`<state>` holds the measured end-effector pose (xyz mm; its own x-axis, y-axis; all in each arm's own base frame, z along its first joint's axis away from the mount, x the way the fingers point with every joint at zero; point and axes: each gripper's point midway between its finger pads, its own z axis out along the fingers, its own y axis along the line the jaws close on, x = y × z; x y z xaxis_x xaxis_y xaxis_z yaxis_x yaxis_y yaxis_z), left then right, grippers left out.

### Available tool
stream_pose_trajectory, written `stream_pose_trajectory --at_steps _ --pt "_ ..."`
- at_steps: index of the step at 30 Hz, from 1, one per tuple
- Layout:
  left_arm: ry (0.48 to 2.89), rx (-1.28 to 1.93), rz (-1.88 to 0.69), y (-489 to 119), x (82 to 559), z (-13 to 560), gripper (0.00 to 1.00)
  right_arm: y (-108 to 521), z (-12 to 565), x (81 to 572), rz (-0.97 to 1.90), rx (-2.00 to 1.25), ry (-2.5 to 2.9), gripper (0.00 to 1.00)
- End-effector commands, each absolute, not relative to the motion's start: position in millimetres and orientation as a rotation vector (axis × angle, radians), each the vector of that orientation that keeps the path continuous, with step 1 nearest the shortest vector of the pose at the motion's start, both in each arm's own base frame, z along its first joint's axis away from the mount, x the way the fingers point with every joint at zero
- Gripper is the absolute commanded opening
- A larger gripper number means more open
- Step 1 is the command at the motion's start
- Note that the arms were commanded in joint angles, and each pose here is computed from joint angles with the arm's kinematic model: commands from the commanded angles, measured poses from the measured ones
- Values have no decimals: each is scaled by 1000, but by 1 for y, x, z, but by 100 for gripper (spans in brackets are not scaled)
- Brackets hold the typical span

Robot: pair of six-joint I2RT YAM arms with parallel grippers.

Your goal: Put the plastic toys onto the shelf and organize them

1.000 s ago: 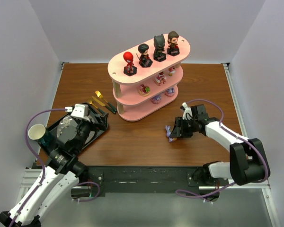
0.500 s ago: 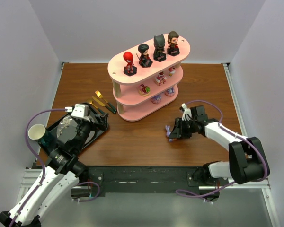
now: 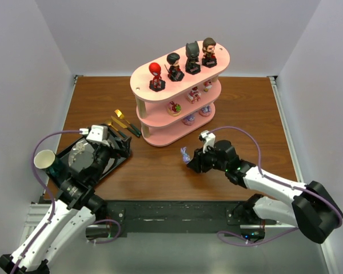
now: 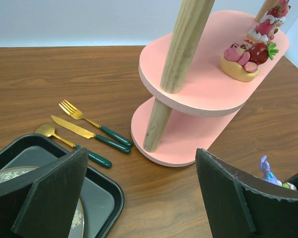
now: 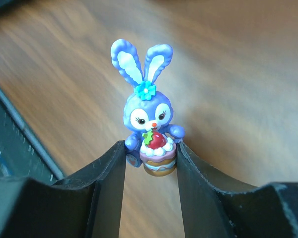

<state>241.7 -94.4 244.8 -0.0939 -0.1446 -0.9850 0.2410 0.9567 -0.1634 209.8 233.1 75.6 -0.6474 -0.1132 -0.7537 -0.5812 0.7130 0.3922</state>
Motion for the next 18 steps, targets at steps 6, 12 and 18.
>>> stream_pose_trajectory --at_steps 6,12,18 --pt "1622 96 -360 -102 243 250 93 283 138 257 779 -486 1698 0" --pt "1640 163 -580 -140 237 243 93 312 153 248 801 -483 1627 0" --pt "1739 101 -823 -175 236 214 92 316 153 242 738 -387 1605 0"
